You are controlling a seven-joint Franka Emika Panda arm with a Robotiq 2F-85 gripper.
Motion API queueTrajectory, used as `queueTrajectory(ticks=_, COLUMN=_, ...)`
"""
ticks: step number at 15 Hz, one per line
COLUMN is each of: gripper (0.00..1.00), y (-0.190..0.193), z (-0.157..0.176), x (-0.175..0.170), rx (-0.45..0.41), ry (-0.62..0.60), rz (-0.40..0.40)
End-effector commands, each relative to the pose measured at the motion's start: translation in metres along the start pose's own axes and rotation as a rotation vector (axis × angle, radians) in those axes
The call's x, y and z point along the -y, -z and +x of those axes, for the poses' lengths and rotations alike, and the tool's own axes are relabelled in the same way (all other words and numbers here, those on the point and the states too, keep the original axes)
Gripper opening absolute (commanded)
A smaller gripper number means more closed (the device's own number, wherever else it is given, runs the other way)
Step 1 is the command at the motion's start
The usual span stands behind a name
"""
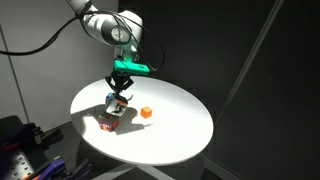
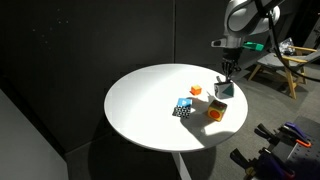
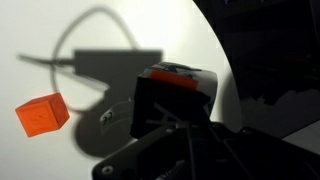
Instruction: Place the black and white toy on the orange and green toy
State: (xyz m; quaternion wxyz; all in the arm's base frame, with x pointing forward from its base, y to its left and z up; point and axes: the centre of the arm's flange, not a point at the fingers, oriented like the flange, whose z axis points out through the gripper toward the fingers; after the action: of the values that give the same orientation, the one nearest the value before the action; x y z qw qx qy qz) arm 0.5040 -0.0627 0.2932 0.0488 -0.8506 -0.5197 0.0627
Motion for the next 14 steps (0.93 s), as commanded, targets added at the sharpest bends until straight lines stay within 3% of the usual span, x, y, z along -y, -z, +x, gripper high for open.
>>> queueTrajectory(ticks=1, gripper=0.02, y=-0.003, z=0.001, x=0.010, rx=0.005, ry=0.053, rz=0.026)
queueTrajectory(ticks=14, gripper=0.02, y=-0.024, z=0.010, x=0.022, rx=0.037, ry=0.115, rz=0.084)
